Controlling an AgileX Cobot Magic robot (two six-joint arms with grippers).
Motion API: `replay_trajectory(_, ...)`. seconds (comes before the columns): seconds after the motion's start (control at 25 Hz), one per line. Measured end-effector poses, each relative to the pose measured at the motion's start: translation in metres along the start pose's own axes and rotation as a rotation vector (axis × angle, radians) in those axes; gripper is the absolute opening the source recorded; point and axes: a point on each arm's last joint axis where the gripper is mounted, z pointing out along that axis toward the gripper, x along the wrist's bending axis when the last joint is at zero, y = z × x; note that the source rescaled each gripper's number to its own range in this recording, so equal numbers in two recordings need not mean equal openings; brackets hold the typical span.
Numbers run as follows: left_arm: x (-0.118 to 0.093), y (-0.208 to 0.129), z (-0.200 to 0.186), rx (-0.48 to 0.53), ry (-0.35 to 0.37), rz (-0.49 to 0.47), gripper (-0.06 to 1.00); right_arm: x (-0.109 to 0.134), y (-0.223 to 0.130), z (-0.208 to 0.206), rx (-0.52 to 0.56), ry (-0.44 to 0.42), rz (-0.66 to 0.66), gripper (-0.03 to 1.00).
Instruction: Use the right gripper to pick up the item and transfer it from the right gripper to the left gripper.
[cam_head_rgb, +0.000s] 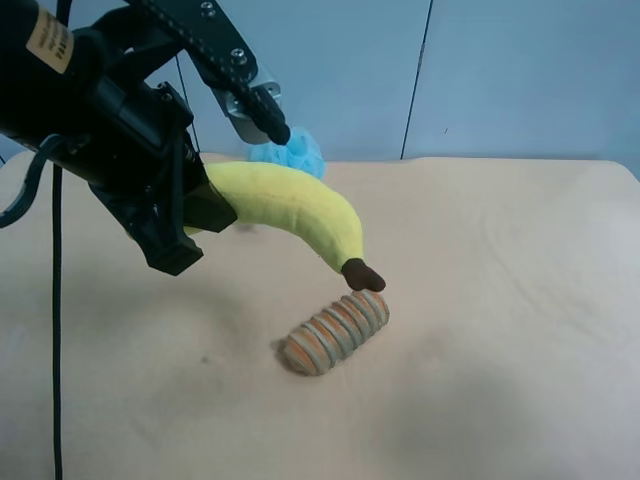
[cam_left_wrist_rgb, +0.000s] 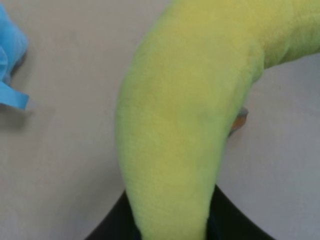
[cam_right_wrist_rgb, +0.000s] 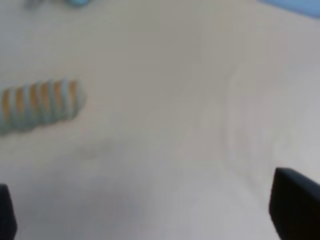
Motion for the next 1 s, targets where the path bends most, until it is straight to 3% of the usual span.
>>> replay_trajectory(0.16,0.0,0.0,0.0,-0.004,-0.005,-0.006,0.0,0.0,-0.001,-0.001,-0.006,-0.067,0.035,1.0)
replay_trajectory(0.32,0.0,0.0,0.0,0.003,-0.001,-0.031,0.0,0.0,-0.001,-0.001,-0.006,-0.075,0.039,1.0)
replay_trajectory(0.52,0.011,-0.012,0.0,0.095,0.04,-0.159,0.0,0.0,-0.001,-0.001,-0.006,-0.075,0.039,1.0)
replay_trajectory(0.68,0.04,-0.03,0.001,0.186,0.107,-0.305,0.0,0.0,-0.001,-0.001,-0.006,-0.075,0.039,1.0)
replay_trajectory(1.0,0.117,-0.079,0.009,0.253,0.269,-0.577,0.0,0.0,-0.001,-0.001,-0.006,-0.075,0.039,1.0)
